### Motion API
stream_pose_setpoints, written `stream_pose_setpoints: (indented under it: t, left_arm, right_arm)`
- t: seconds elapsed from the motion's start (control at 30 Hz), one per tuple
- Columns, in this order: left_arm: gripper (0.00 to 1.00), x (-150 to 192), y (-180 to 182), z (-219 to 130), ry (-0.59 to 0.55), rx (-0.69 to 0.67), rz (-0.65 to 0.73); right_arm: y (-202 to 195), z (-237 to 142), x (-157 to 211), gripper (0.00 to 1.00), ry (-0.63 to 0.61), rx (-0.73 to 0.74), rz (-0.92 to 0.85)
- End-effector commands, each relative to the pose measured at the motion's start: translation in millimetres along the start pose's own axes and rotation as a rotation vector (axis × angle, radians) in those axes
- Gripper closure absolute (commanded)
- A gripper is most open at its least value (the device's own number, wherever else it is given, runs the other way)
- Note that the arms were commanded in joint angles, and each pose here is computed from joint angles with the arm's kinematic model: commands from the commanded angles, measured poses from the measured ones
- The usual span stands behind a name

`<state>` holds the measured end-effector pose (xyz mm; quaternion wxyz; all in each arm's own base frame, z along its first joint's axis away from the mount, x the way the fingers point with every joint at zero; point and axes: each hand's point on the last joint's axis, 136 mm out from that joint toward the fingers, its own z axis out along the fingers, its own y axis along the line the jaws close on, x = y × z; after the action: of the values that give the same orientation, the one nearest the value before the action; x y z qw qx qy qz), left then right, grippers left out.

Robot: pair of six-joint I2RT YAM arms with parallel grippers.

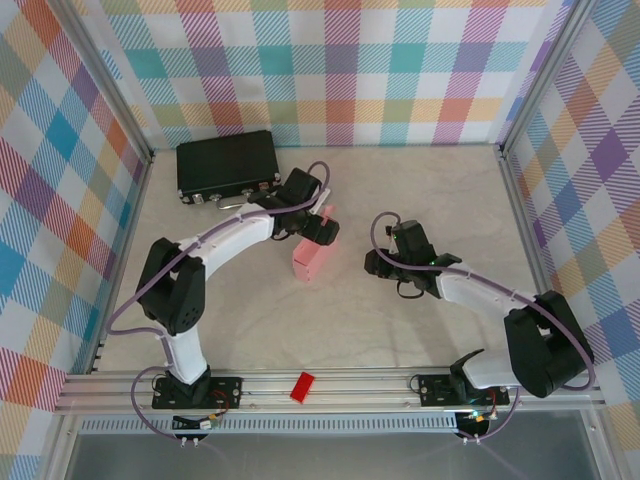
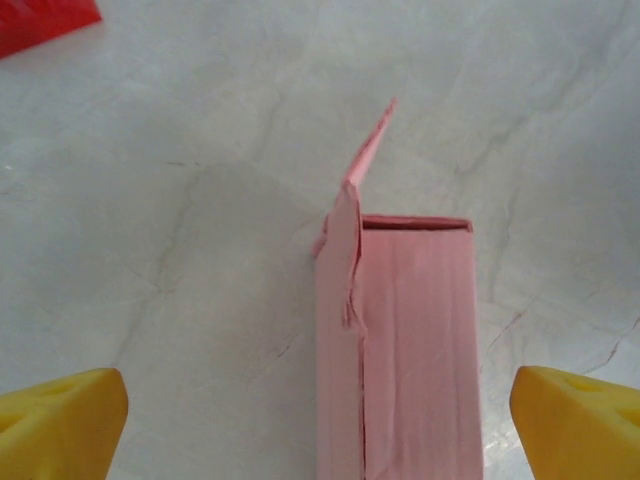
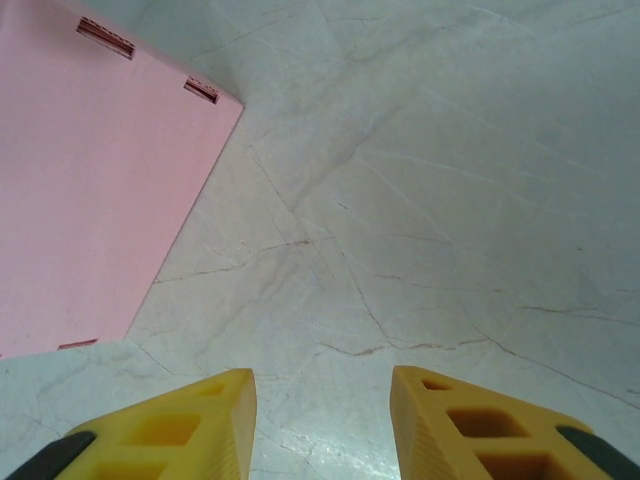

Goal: Fold the paper box

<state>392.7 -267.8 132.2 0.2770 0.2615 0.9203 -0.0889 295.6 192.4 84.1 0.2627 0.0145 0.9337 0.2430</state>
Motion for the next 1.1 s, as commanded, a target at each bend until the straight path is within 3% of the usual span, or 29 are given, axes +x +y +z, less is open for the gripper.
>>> stream_pose_setpoints:
  t: [0.0, 0.2, 0.73, 1.07]
  left_arm:
    - [0.07, 9.6, -9.1, -1.3, 0.072, 0.028, 0.08]
    - [0.19, 22.1, -15.2, 4.1, 0.136, 0.043, 0.128]
    - [0.24, 32.8, -24.4, 4.9, 0.178, 0.06, 0.225]
    - [0.44, 37.5, -41.1, 6.4, 0.178, 0.167, 0.333]
  right_arm:
    - [-7.2, -4.2, 1.4, 0.59, -0.003, 0.018, -0.009]
    - [-11.0, -4.2, 2.6, 0.59, -0.002, 0.021, 0.003]
    - [-16.5, -1.8, 6.0, 0.59, 0.011, 0.031, 0.016]
    - [-23.0, -9.5, 3.9, 0.59, 0.0, 0.052, 0.015]
